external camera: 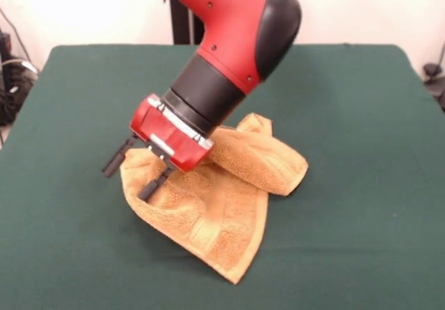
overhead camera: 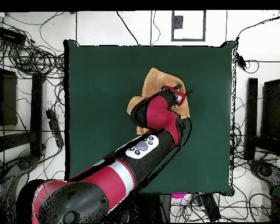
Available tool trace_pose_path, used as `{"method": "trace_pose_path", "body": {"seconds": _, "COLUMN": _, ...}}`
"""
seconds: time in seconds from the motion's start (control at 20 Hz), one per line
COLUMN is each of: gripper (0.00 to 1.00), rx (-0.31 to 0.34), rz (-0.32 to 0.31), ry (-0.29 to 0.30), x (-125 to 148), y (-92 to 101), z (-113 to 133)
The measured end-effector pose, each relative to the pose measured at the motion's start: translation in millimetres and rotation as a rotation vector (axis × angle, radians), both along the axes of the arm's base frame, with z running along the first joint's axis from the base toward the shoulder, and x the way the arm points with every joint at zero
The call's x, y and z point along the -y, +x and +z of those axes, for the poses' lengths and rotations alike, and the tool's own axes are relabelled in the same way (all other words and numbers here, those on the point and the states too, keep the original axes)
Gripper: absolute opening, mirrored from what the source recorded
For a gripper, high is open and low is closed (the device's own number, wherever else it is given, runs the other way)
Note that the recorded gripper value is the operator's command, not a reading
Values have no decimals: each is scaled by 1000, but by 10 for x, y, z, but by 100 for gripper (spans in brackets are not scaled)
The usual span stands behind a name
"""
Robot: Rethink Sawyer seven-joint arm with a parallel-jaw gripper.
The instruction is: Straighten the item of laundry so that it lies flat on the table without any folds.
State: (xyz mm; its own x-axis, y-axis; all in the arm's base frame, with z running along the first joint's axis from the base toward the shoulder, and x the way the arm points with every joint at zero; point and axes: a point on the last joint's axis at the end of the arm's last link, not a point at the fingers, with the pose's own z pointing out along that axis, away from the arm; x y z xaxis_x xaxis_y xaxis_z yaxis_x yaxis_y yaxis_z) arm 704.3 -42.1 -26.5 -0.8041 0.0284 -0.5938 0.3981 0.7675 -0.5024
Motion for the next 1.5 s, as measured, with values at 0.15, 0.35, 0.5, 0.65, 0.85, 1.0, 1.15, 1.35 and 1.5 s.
{"method": "trace_pose_path", "body": {"seconds": 0.15, "gripper": 100, "rx": 18, "rz": 23, "ry": -29, "x": -63, "y": 76, "z": 199}}
{"method": "trace_pose_path", "body": {"seconds": 0.35, "gripper": 100, "rx": 44, "rz": 31, "ry": -20, "x": -143, "y": 169, "z": 395}}
{"method": "trace_pose_path", "body": {"seconds": 0.5, "gripper": 100, "rx": 43, "rz": 0, "ry": 43, "x": -154, "y": 212, "z": 527}}
{"method": "trace_pose_path", "body": {"seconds": 0.65, "gripper": 100, "rx": 2, "rz": -90, "ry": 173, "x": -106, "y": 179, "z": 603}}
{"method": "trace_pose_path", "body": {"seconds": 0.85, "gripper": 100, "rx": -107, "rz": -248, "ry": 379, "x": -37, "y": 8, "z": 713}}
{"method": "trace_pose_path", "body": {"seconds": 1.0, "gripper": 100, "rx": -209, "rz": -342, "ry": 522, "x": -133, "y": -157, "z": 864}}
{"method": "trace_pose_path", "body": {"seconds": 1.15, "gripper": 100, "rx": -250, "rz": -359, "ry": 580, "x": -277, "y": -206, "z": 940}}
{"method": "trace_pose_path", "body": {"seconds": 1.35, "gripper": 100, "rx": -267, "rz": -344, "ry": 639, "x": -532, "y": -201, "z": 1005}}
{"method": "trace_pose_path", "body": {"seconds": 1.5, "gripper": 100, "rx": -266, "rz": -318, "ry": 685, "x": -765, "y": -166, "z": 1021}}
